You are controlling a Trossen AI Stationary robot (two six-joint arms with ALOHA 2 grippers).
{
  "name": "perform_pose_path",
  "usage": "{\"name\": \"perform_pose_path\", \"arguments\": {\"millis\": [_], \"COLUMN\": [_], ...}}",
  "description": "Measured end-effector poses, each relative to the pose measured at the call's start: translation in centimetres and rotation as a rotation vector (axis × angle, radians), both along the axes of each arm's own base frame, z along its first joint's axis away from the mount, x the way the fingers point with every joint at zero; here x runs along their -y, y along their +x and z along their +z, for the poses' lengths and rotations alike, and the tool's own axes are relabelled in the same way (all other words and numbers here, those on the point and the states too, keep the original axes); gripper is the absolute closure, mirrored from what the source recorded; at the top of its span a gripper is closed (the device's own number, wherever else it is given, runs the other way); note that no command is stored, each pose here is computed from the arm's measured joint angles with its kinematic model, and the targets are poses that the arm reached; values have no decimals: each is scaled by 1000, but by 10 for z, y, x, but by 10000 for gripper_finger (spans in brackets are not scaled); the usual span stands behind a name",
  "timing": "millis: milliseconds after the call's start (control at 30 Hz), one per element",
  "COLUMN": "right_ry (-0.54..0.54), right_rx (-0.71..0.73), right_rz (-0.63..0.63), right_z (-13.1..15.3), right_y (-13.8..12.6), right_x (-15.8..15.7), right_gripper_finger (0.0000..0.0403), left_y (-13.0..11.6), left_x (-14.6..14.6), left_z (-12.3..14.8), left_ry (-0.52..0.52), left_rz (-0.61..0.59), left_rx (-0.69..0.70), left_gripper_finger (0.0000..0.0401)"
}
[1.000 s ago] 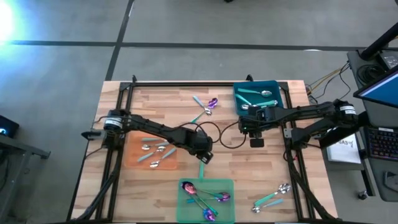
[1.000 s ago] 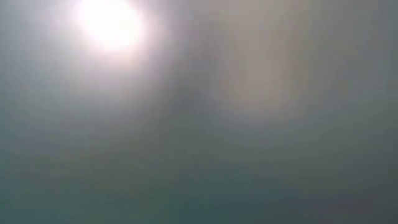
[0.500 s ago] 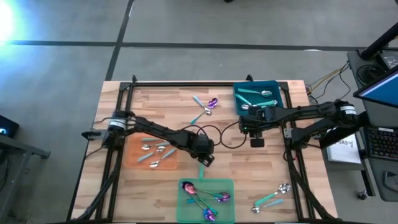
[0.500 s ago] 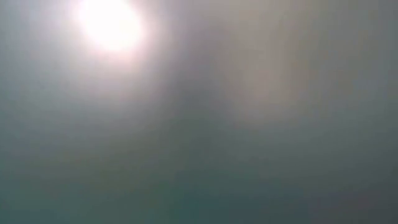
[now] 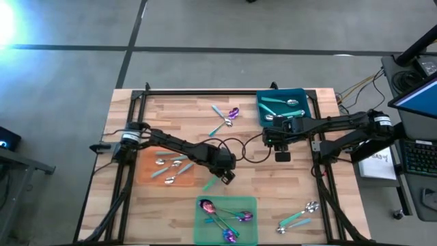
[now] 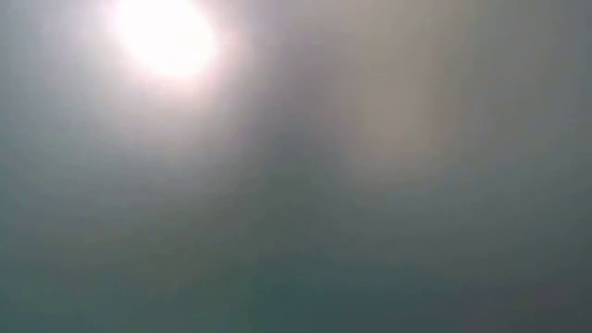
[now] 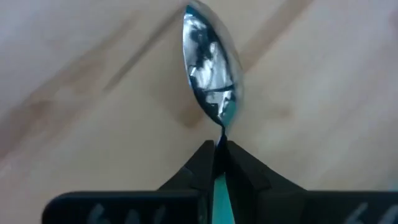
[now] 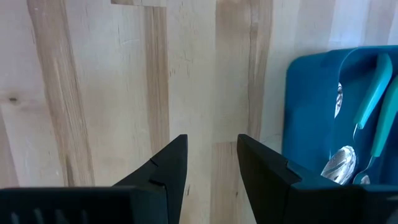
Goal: Sort silverware by color (type)
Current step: Put the top green spoon into the blue bin
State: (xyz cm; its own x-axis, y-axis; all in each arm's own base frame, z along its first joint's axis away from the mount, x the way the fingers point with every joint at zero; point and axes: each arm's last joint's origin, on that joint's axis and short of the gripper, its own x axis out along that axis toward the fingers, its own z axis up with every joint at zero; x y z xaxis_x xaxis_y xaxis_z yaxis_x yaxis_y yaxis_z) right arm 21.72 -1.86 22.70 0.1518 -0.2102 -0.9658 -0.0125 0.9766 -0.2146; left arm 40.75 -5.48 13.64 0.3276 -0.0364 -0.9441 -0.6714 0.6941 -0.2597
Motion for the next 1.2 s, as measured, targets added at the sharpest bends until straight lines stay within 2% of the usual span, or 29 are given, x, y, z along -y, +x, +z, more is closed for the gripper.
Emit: {"name": "perform_pose_path", "arguments": {"millis": [67,200,367,500,700,800,900,967,1067,1200], "right_ry": [0,1,5,8,27,50,87,151,206,201], "right_rx": [-1,-21,-12,83,330,568,825,955,1072,1132], "right_rz": [0,-1,-27,-63,-133,-173,-182,-158,-142,-146], "right_z": [0,0,3,5,-1,-3,-6,-9,-10,-11], "right_y": [0,-2,-6,-7,-11,-5,2,6,11,18], "right_x": [0,0,0,0,-1,0,0,-2,-3,-2], "right_gripper_finger": [273,273,273,273,273,273,273,270,256,225], "left_y": [2,7,12,15,2,-6,-9,-13,-20,-26], "left_x": [-2,-7,-21,-30,-36,-38,-38,-38,-39,-39], "left_z": [3,19,57,89,128,138,144,145,140,133], "left_ry": [-16,24,171,309,499,573,598,629,668,678], "left_rz": [-27,-114,-179,-189,-151,-112,-89,-82,-67,-58], "left_rx": [8,4,13,111,285,410,618,741,881,1010], "left_gripper_finger": [389,400,401,401,401,401,401,401,401,401]}}
